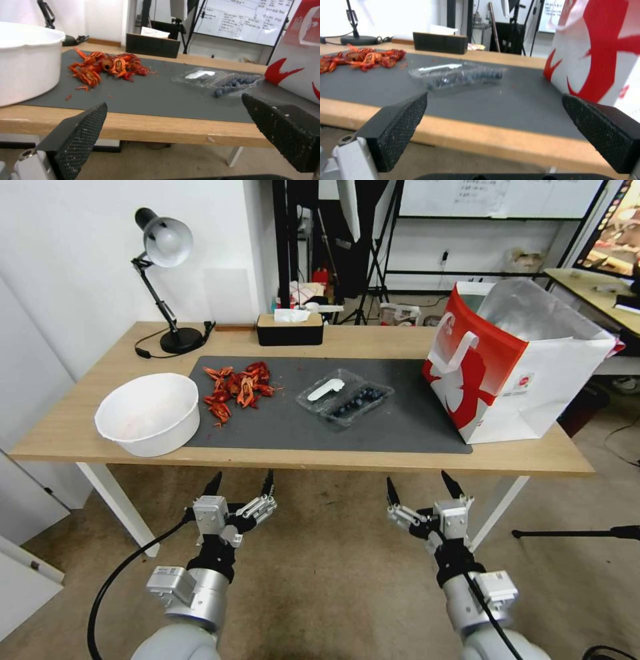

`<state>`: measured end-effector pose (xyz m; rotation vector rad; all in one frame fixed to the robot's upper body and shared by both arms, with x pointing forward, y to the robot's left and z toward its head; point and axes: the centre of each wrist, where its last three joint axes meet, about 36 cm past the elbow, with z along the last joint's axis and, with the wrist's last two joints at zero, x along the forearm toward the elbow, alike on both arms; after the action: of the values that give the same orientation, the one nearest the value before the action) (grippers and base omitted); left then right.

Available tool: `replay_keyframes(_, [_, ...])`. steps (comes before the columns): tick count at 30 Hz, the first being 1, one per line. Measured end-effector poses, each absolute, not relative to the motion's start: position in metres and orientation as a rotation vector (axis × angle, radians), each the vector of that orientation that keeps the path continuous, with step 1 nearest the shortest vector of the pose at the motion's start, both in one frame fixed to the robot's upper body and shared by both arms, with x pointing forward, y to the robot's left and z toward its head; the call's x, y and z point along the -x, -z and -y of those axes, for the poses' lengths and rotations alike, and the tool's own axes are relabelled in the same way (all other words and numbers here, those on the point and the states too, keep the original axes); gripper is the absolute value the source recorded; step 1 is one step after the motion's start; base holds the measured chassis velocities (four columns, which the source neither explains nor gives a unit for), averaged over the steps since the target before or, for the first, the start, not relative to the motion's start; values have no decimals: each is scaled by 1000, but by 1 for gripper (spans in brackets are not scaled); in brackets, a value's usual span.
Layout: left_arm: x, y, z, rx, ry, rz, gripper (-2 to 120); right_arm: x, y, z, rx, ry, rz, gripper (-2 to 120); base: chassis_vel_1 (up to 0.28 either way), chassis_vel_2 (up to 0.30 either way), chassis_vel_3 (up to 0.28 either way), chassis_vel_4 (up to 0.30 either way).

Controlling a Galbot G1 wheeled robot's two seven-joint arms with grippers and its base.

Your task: Close the takeout container lid, then place the container into the takeout bag.

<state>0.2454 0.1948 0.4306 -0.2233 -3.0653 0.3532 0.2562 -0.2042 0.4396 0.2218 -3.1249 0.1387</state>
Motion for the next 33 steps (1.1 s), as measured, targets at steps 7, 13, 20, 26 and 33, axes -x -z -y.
replay_keyframes(7, [-251, -426, -197, 250, -353, 3059, 100, -288, -447, 210, -238, -190, 3154, 100, 0, 0, 0, 0])
replay_keyframes(13, [-253, -424, -199, 249, -355, 3055, 100, -325, -439, 202, -285, -237, 3130, 100, 0, 0, 0, 0])
replay_keyframes(20, [-255, -420, -200, 244, -349, 3050, 100, -359, -431, 191, -284, -285, 3087, 100, 0, 0, 0, 0])
replay_keyframes(26, [-262, -414, -200, 260, -342, 3038, 100, -373, -428, 185, -265, -328, 3048, 100, 0, 0, 0, 0])
replay_keyframes(33, [-265, -411, -200, 257, -342, 3035, 100, -393, -426, 172, -308, -354, 3015, 100, 0, 0, 0, 0])
